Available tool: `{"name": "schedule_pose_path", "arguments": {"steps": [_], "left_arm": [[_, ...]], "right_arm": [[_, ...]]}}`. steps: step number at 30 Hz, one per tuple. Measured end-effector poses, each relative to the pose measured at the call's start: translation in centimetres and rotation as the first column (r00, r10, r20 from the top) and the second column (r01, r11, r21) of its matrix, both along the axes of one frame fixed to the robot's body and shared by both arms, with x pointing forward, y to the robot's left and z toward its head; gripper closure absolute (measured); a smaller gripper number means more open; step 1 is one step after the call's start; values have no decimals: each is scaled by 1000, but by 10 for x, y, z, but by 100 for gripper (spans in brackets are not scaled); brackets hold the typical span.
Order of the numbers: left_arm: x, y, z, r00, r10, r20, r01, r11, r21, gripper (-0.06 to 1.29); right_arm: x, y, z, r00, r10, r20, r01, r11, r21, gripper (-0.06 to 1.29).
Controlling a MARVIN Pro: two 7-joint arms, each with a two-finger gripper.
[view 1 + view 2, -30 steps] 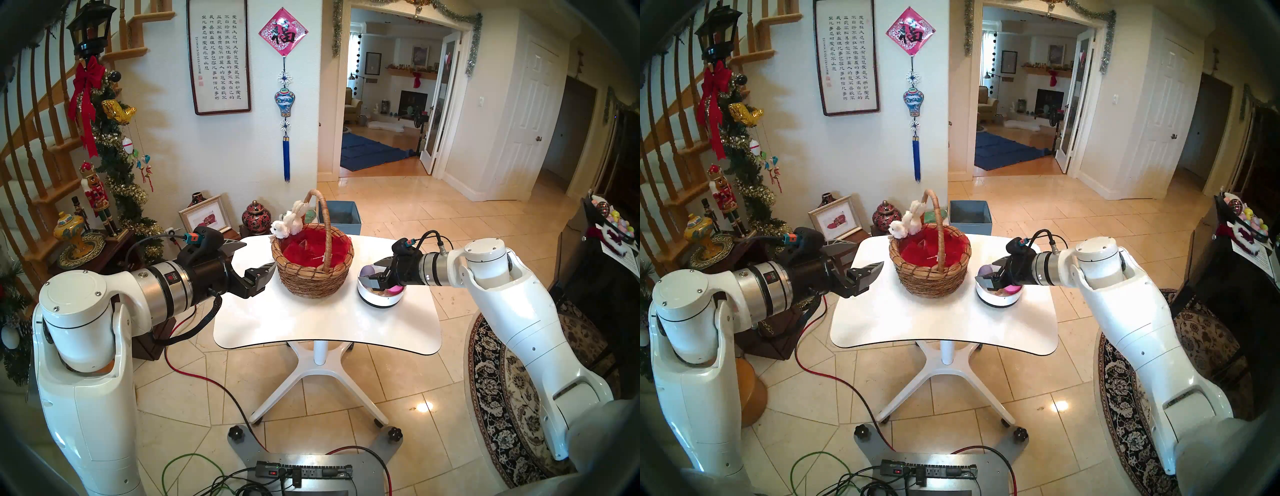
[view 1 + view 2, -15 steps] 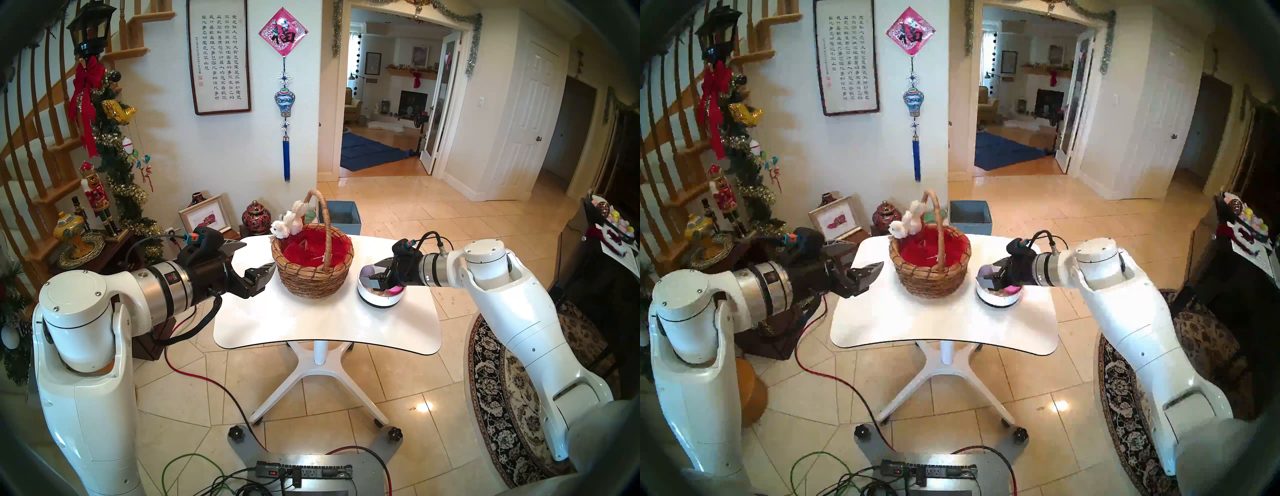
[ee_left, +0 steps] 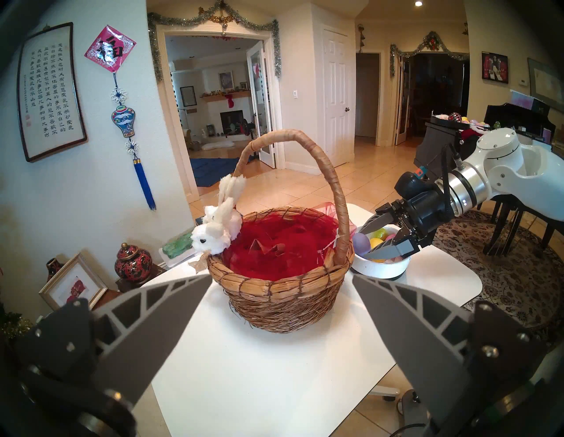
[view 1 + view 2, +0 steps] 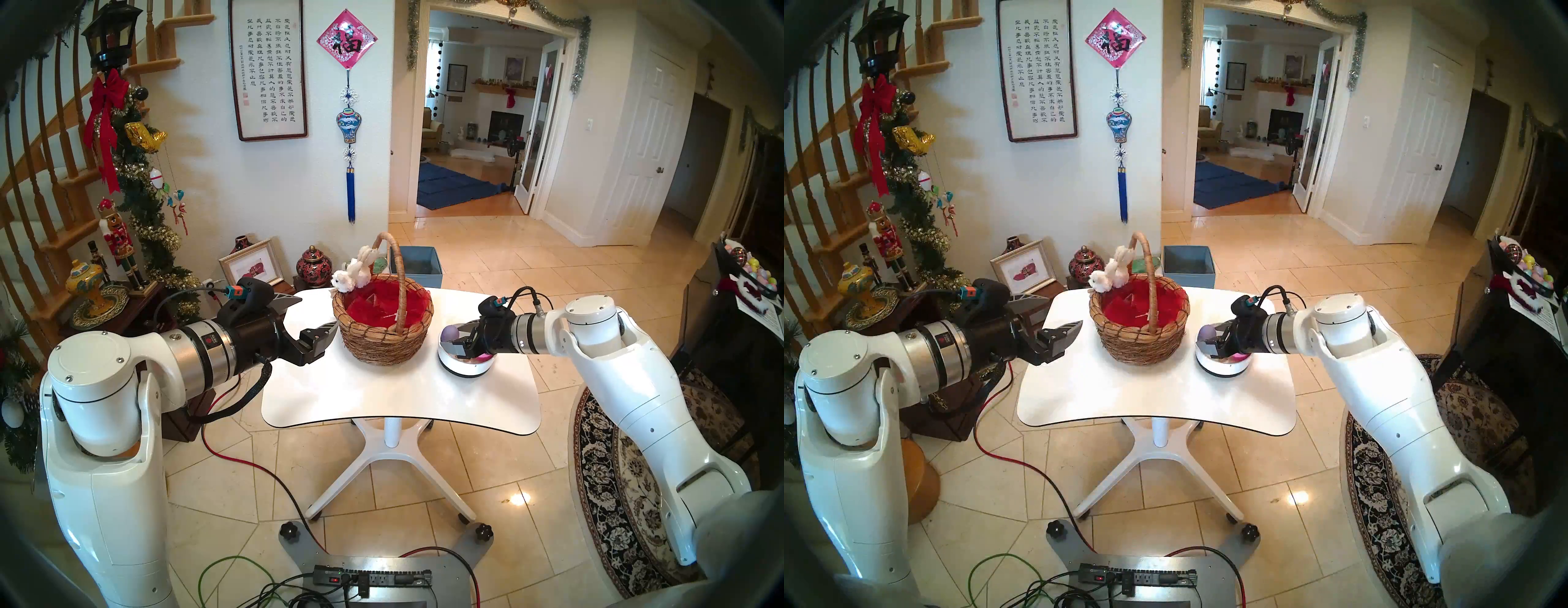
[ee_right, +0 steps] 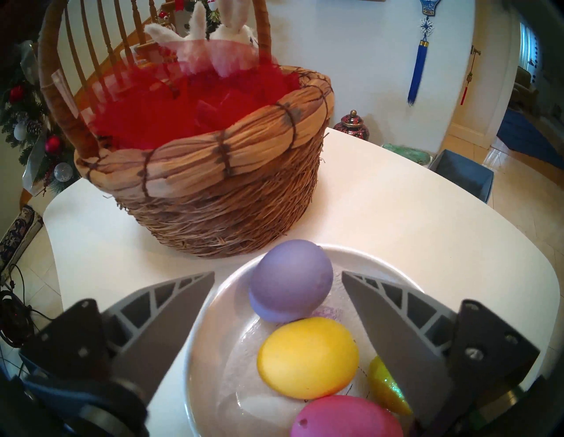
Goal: Put easter egg into basket
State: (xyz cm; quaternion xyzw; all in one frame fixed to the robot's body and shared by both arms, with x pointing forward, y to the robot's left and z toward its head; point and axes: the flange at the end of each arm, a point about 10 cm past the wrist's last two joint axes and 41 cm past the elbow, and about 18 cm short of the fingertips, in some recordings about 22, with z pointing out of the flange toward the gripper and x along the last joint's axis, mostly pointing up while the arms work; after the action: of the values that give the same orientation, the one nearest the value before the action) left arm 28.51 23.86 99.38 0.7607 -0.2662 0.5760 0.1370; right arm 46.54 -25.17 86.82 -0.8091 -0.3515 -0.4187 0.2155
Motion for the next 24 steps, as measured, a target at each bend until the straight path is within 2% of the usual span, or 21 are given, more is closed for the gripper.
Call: {"name": "schedule_pose_path", "arguments": {"steps": [2, 3, 4, 5, 24], "left_arm": [[0, 0, 0, 1000, 0, 0, 0, 1000, 0, -3], [0, 0, 0, 1000, 0, 0, 0, 1000, 0, -3], [0, 0, 0, 1000, 0, 0, 0, 1000, 0, -3], [0, 0, 0, 1000, 0, 0, 0, 1000, 0, -3], [0, 0, 0, 1000, 0, 0, 0, 1000, 0, -3]], "right_arm": [[0, 0, 0, 1000, -1, 0, 1, 1000, 0, 34], [0, 0, -1, 1000, -1, 1, 1, 1000, 0, 43], [0, 0, -1, 1000, -2, 2, 2, 1000, -1, 57], [0, 0, -1, 1000, -3, 2, 3, 1000, -1, 61], [0, -1, 4, 1000, -2, 16, 2, 1000, 11, 68]]}}
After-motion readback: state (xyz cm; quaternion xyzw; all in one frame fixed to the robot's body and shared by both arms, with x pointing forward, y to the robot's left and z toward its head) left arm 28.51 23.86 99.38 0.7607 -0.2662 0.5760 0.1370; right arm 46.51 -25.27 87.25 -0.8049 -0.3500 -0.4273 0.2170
